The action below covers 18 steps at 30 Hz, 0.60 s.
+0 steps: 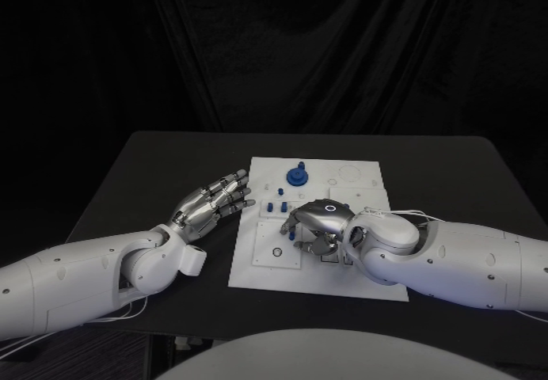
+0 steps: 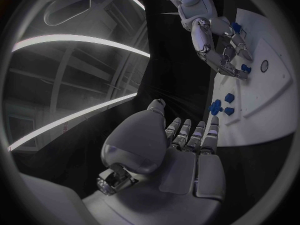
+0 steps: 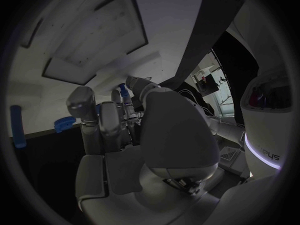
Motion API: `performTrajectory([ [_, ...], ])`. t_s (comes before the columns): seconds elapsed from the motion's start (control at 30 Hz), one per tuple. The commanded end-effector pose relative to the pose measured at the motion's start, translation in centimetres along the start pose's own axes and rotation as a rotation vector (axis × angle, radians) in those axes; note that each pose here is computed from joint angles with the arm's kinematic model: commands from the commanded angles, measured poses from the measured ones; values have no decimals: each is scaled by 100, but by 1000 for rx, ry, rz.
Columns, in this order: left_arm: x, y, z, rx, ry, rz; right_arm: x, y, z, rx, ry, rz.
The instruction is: Assemble the parts on the task board
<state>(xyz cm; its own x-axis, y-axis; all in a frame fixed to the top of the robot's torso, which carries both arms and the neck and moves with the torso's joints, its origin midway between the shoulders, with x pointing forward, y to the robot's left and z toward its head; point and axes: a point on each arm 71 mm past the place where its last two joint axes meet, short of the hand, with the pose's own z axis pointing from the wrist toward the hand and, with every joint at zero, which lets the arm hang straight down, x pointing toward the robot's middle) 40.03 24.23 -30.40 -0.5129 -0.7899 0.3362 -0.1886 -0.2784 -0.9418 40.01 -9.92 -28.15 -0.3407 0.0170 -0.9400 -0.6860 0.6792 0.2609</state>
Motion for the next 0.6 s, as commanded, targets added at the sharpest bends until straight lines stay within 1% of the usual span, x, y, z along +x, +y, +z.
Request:
performTrajectory([
  [0.03, 15, -55, -1, 91, 12, -14, 39, -34, -21, 31, 27, -10],
  [0.2, 9, -54, -6, 89, 10, -13, -1, -50, -79, 23, -19, -1],
  [0.37, 1, -53, -8, 89, 8, -11, -117, -75, -150, 12, -83, -1],
  [0.47, 0, -53, -9, 89, 7, -11, -230, -100, -191, 11, -118, -10],
  [0.57, 0, -54, -11, 90, 6, -10, -380, -149, -227, 21, -147, -17],
  [0.6, 2, -57, -12, 94, 6, -10, -472, -191, -246, 33, -157, -18],
])
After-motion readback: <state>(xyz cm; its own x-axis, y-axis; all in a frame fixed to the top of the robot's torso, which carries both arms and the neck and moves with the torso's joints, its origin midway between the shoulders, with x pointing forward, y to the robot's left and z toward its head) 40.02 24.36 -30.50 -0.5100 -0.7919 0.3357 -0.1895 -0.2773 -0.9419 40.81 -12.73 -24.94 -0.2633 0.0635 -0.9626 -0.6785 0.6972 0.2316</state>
